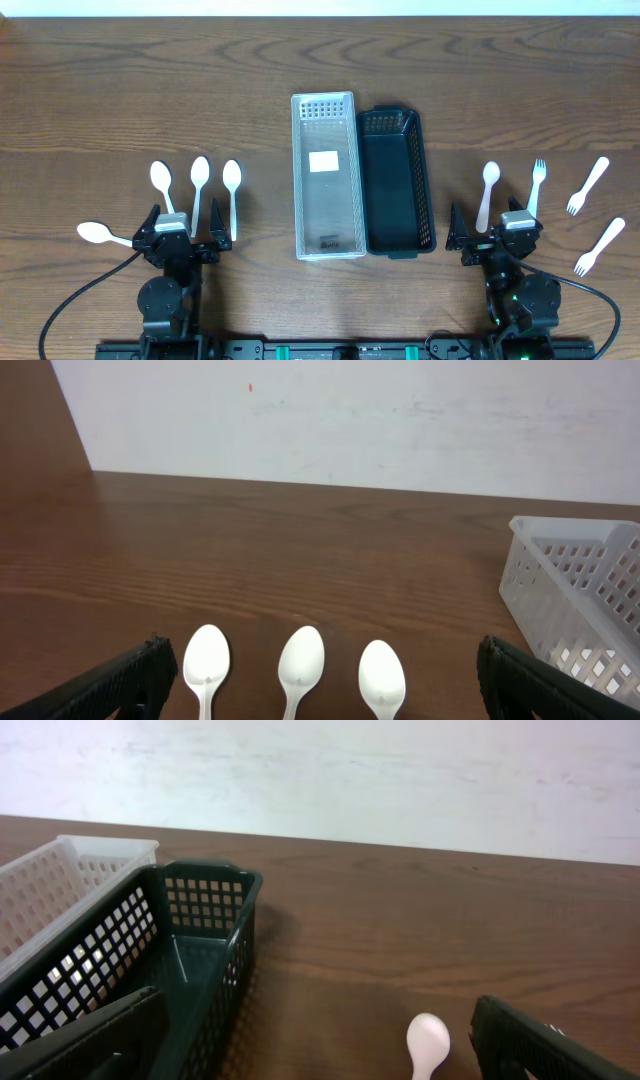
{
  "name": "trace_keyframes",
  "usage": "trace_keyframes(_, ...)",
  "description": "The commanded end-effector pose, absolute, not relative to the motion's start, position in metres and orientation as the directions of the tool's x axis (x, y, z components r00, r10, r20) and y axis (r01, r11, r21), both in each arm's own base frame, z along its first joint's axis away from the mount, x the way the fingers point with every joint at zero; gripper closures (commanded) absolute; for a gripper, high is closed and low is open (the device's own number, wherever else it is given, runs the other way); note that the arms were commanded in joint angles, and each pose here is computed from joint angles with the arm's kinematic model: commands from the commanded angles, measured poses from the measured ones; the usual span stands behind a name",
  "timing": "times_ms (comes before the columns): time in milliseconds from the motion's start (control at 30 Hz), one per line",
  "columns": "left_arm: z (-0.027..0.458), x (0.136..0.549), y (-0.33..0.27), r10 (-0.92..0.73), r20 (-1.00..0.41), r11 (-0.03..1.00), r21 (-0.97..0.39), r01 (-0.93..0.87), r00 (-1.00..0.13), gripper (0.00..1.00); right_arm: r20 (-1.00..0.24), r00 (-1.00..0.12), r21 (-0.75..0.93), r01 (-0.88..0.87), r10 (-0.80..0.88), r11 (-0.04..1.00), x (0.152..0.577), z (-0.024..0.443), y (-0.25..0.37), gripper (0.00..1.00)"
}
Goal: Pack container
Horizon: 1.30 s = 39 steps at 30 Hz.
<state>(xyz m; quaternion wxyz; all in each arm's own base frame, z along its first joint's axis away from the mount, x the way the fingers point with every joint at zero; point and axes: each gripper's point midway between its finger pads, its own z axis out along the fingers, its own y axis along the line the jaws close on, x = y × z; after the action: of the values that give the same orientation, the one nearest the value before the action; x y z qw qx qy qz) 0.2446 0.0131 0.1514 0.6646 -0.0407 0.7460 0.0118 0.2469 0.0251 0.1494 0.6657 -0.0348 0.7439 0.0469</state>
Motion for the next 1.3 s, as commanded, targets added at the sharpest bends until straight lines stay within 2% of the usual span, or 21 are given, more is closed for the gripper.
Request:
trace_keyframes(0,0.132,0.244,0.013,-0.050,-0.984,0.996,-0.036,-0.080,-0.174,0.02,-0.993,-0.118,0.039,-0.132,0.023,0.991,0.246,0.148,0.029,0.01)
trace_keyframes(967,0.131,0.244,0.013,-0.050,-0.983,0.996,-0.037,-0.080,-0.174,0.02,-0.992,-0.119,0.044,-0.131,0.028,0.990,0.246,0.148,0.029,0.01)
trace_keyframes(1133,0.132,0.243,0.013,-0.168,-0.970,0.983,-0.152,-0.102,-0.173,0.02,-0.980,-0.114,0.174,-0.102,0.162,0.979,0.247,0.156,0.026,0.01)
trace_keyframes(1267,0.141,0.241,0.013,-0.221,-0.950,0.972,-0.198,-0.122,-0.220,0.02,-0.981,-0.066,0.180,-0.004,0.180,0.984,0.248,0.183,0.006,0.01)
